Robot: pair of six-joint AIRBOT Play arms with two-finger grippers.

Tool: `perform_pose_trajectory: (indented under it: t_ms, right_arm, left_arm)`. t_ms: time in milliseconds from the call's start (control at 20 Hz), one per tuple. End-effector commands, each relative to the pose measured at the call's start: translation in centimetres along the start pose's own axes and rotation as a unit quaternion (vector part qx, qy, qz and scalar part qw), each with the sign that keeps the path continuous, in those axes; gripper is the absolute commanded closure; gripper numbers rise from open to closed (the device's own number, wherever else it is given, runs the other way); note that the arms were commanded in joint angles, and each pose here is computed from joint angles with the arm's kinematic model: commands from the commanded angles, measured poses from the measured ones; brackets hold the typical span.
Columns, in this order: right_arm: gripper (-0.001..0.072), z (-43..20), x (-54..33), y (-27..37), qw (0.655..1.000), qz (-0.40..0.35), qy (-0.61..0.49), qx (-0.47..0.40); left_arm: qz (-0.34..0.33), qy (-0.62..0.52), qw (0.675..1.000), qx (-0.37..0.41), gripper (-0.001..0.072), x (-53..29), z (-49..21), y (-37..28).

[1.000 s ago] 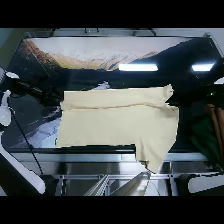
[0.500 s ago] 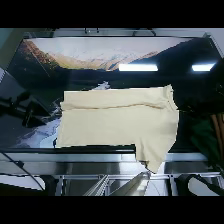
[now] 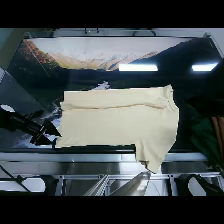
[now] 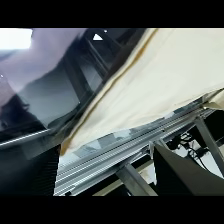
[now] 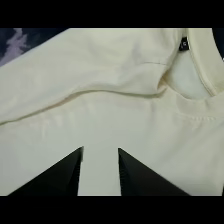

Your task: Fold the shirts.

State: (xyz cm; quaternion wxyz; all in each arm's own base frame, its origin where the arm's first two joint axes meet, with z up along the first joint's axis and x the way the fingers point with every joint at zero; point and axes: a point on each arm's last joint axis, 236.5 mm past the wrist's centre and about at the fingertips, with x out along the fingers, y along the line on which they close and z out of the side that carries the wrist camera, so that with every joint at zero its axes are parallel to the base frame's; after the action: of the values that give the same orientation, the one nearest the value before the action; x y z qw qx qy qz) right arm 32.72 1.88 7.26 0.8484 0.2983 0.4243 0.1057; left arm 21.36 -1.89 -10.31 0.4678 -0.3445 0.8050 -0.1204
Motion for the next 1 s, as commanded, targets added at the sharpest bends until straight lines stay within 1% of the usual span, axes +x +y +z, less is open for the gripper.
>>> perform_pose_trajectory:
  t_ms: [0,50,100,150,200,250,300,400,550,600,650,750,800,900,950]
  right_arm:
    - [0.0155,-0.1,-1.2,1.7,1.0,0.016,-0.012,0.002]
    - [0.0072,-0.5,-1.2,1.8,1.0,0.018,-0.004,0.013]
    - [0.0075,-0.9,-1.2,1.9,1.0,0.022,0.005,0.017]
    - [0.0108,-1.3,-1.2,2.1,0.999,0.024,0.013,0.022]
    - [0.03,-1.8,-1.2,2.2,0.999,0.027,0.024,0.023]
    - [0.0359,-2.3,-1.3,2.4,0.999,0.03,0.034,0.021]
    - [0.0358,-3.0,-1.3,2.5,0.998,0.033,0.047,0.021]
    - [0.0359,-5.5,-1.3,1.6,0.996,0.018,0.085,0.037]
    - [0.0358,-11.8,-1.7,-3.0,0.981,-0.081,0.142,0.108]
    - [0.0343,-14.1,-1.8,-4.2,0.972,-0.108,0.151,0.146]
    - [0.0343,-16.4,-1.7,-4.6,0.963,-0.115,0.161,0.186]
    - [0.0344,-20.2,-0.6,-4.3,0.95,-0.098,0.18,0.236]
    - [0.0346,-21.7,-0.1,-5.0,0.945,-0.104,0.183,0.25]
    - [0.0345,-23.5,0.3,-7.5,0.932,-0.146,0.185,0.275]
    - [0.0345,-23.9,0.6,-7.9,0.929,-0.149,0.187,0.281]
  left_arm:
    - [0.026,0.02,0.999,0.01,0.0101,2.0,0.1,0.0]
    - [0.026,0.039,0.999,0.006,0.0101,2.8,-0.2,-0.1]
    - [0.025,0.06,0.998,0.003,0.0109,3.5,-0.6,-0.2]
    - [0.026,0.078,0.997,0.008,0.0316,4.0,-0.9,-0.3]
    - [0.031,0.086,0.995,0.035,0.0477,4.3,-0.8,-0.6]
    - [0.037,0.084,0.994,0.057,0.0508,4.4,-0.5,-0.9]
    - [0.044,0.079,0.994,0.069,0.0511,4.2,-0.1,-1.3]
    - [0.056,0.056,0.992,0.098,0.0703,3.3,0.9,-2.2]
    - [0.064,0.021,0.991,0.12,0.0694,1.8,1.8,-2.9]
    - [0.065,0.019,0.99,0.12,0.0694,1.6,1.9,-2.9]
    - [0.063,0.018,0.99,0.121,0.0694,1.4,2.0,-3.1]
    - [0.062,0.012,0.99,0.125,0.0694,1.0,2.3,-3.4]
    - [0.062,0.012,0.99,0.127,0.0694,0.8,2.3,-3.6]
    - [0.061,0.016,0.989,0.131,0.0694,0.3,2.2,-3.9]
    - [0.061,0.016,0.989,0.132,0.0694,0.2,2.2,-4.0]
